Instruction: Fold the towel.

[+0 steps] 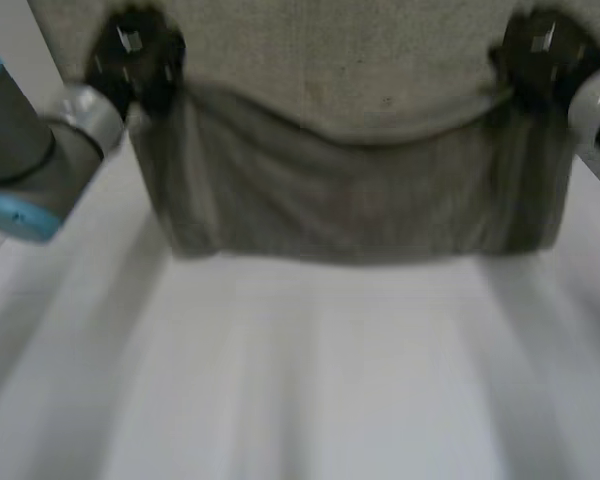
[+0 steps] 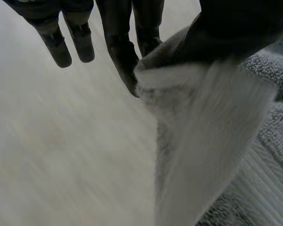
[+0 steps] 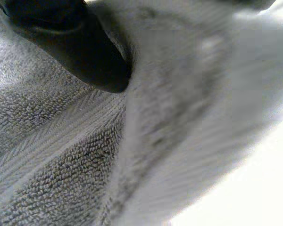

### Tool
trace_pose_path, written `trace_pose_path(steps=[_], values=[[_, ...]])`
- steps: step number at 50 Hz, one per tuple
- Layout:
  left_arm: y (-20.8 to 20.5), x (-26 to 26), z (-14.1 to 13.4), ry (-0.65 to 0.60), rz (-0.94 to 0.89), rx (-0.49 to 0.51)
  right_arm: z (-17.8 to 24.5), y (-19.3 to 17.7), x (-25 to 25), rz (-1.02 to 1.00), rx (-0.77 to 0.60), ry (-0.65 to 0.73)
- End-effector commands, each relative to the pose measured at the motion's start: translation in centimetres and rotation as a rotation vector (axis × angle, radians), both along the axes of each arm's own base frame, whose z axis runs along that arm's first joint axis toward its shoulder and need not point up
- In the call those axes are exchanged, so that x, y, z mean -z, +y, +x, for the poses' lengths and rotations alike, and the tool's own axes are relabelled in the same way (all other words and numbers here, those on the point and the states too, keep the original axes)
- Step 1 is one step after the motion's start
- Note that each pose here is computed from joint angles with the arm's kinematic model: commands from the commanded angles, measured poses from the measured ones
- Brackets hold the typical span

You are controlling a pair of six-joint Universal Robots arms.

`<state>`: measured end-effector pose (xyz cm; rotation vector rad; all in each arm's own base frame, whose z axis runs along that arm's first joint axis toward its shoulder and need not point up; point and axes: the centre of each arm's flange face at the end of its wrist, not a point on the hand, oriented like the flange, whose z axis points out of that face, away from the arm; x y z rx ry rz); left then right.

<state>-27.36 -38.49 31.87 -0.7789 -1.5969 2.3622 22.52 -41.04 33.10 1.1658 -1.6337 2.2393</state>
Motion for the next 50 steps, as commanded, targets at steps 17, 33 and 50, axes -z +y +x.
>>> trace_pose_path(steps=[17, 33, 50], values=[[2.6, 0.9, 3.1, 0.001, -0.149, 0.003, -1.4, 4.1, 1.3, 0.096, -0.1, -0.142], [7.5, 16.1, 5.2, -0.194, 0.282, -0.026, -4.2, 10.3, 15.5, 0.465, -0.158, 0.017], [13.4, 7.7, 6.9, -0.164, 0.285, 0.042, -7.2, 15.7, 5.3, 0.373, -0.194, -0.019]])
